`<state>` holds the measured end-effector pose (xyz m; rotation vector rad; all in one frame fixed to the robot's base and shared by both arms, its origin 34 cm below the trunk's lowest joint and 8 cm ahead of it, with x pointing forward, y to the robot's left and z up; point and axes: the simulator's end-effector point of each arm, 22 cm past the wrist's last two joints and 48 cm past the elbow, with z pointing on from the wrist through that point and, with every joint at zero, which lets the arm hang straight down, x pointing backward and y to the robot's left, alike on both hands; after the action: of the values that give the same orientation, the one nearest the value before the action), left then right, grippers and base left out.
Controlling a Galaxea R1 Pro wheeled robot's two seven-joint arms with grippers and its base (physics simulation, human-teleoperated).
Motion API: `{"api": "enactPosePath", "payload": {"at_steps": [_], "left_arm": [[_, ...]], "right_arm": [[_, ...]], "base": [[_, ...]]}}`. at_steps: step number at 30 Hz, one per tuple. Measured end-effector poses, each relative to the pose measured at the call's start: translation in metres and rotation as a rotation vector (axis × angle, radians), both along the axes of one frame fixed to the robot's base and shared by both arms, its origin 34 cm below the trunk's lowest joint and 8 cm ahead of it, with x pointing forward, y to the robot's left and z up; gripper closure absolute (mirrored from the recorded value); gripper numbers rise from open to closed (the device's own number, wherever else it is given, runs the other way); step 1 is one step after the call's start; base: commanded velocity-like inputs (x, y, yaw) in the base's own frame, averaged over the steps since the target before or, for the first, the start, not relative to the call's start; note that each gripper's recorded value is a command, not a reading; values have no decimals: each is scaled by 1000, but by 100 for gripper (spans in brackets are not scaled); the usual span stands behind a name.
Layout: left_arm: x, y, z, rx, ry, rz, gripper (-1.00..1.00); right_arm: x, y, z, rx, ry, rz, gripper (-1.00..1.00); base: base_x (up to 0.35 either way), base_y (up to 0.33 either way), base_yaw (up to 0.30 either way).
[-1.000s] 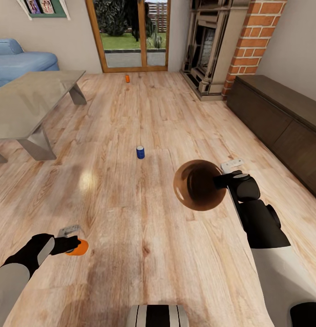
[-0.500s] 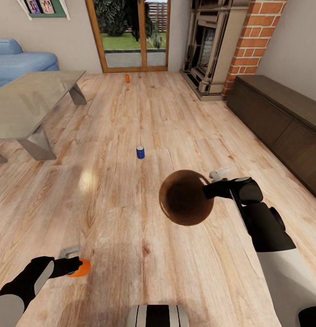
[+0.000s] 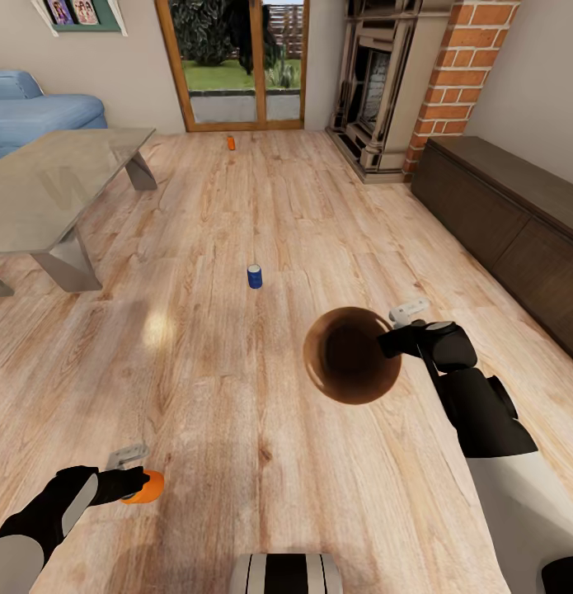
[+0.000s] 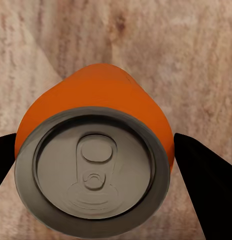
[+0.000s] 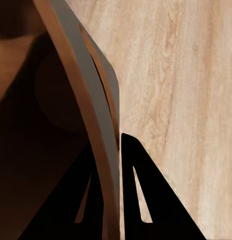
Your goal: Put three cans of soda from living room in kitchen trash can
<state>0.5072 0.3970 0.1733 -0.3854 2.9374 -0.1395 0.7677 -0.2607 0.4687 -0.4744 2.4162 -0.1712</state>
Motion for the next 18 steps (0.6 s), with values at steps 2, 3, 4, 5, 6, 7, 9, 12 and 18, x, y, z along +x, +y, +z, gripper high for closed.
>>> {"api": "enactPosePath", "payload": {"at_steps": [2, 3, 4, 5, 6, 7, 9, 12, 18], "left_arm": [[0, 0, 0, 0, 0, 0, 100], [0, 0, 0, 0, -1, 0, 100], [0, 0, 0, 0, -1, 0, 100], [0, 0, 0, 0, 0, -1, 100], [0, 0, 0, 0, 0, -1, 100], [0, 0, 0, 0, -1, -1, 100], [0, 0, 0, 0, 0, -1, 100], [4, 0, 6, 0, -13, 0, 100], [10, -1, 19, -1, -23, -2, 100]], "right_arm": [[-3, 13, -2, 60, 16, 13, 100], [-3, 16, -2, 74, 18, 17, 100], [-3, 15, -2, 69, 17, 15, 100], [-3, 11, -2, 50, 14, 10, 100], [-2, 6, -1, 28, 9, 6, 100], [-1, 3, -1, 13, 4, 3, 100], [-1, 5, -1, 24, 8, 5, 100], [-2, 12, 7, 57, 3, 13, 100], [1, 7, 22, 33, -10, 8, 100]], "base": [[0, 0, 0], [0, 0, 0], [0, 0, 0], [0, 0, 0], [0, 0, 0], [0, 0, 0], [0, 0, 0], [0, 0, 0], [0, 0, 0]]}}
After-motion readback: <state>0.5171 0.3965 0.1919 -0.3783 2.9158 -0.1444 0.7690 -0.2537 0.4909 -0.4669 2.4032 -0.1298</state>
